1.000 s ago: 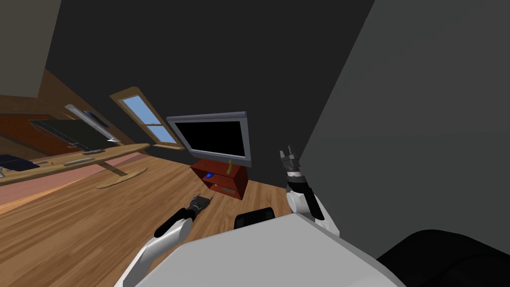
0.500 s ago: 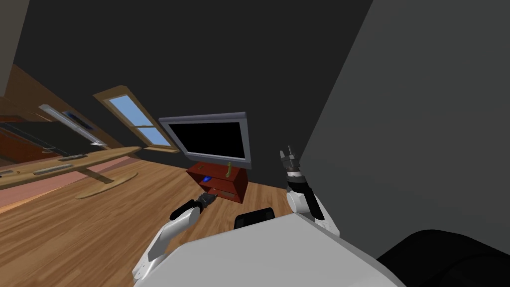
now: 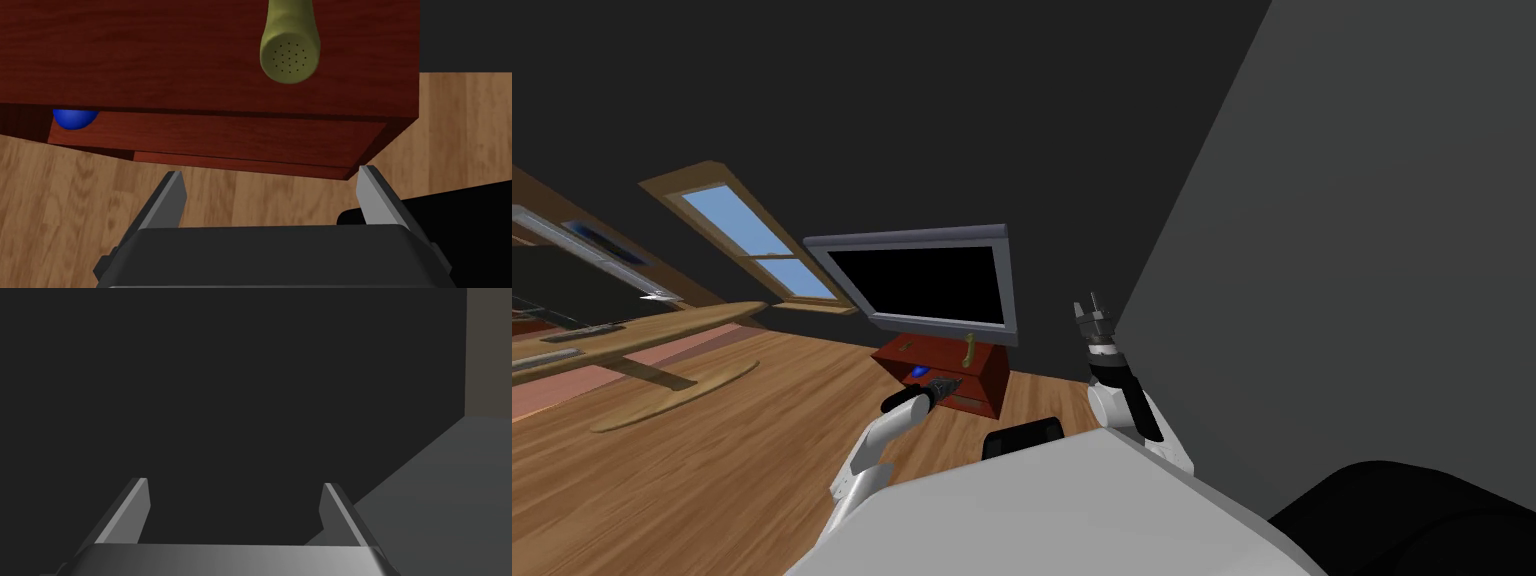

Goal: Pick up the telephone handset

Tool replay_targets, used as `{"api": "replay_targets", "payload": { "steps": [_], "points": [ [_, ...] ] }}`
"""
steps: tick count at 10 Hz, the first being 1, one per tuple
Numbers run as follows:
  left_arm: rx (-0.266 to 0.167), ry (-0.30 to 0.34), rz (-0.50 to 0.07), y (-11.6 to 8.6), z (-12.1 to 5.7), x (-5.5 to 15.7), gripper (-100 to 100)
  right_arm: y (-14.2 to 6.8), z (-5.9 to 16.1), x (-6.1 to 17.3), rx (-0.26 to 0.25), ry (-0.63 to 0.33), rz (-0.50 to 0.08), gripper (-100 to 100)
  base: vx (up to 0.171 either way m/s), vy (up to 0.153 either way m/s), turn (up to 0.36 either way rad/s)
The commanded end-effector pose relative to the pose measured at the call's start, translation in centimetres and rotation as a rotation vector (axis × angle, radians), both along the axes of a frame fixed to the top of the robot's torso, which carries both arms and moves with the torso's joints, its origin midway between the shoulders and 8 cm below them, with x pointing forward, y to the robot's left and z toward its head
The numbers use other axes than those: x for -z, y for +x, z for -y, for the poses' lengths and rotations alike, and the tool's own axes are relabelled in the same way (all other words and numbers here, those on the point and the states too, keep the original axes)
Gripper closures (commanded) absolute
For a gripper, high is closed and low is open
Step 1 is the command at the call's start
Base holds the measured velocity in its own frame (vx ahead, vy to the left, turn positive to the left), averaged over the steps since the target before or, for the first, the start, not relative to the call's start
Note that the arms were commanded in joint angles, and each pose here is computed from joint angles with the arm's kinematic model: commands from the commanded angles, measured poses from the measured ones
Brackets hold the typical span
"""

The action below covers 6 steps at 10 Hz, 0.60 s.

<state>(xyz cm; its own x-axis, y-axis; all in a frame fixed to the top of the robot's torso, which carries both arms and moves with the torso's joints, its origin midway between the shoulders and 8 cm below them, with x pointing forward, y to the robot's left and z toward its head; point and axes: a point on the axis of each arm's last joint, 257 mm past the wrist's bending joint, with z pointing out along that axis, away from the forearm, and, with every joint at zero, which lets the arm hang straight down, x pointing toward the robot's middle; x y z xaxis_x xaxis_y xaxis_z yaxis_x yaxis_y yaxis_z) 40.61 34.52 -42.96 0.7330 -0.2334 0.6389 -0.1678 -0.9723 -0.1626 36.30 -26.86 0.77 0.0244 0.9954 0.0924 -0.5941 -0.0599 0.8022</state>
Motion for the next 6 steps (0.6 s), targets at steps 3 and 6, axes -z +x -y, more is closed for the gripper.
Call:
{"api": "replay_targets", "payload": {
  "steps": [3,6],
  "points": [
    [0.007,-0.078,0.005,3.0,3.1,-1.4,-100,0.0,0.0,0.0,0.000,0.000,0.000,0,0.153,0.059,-0.090],
    [0.012,-0.089,0.017,4.1,3.7,-2.2,-100,0.0,0.0,0.0,0.000,0.000,0.000,0,0.124,-0.009,-0.029]
  ]
}}
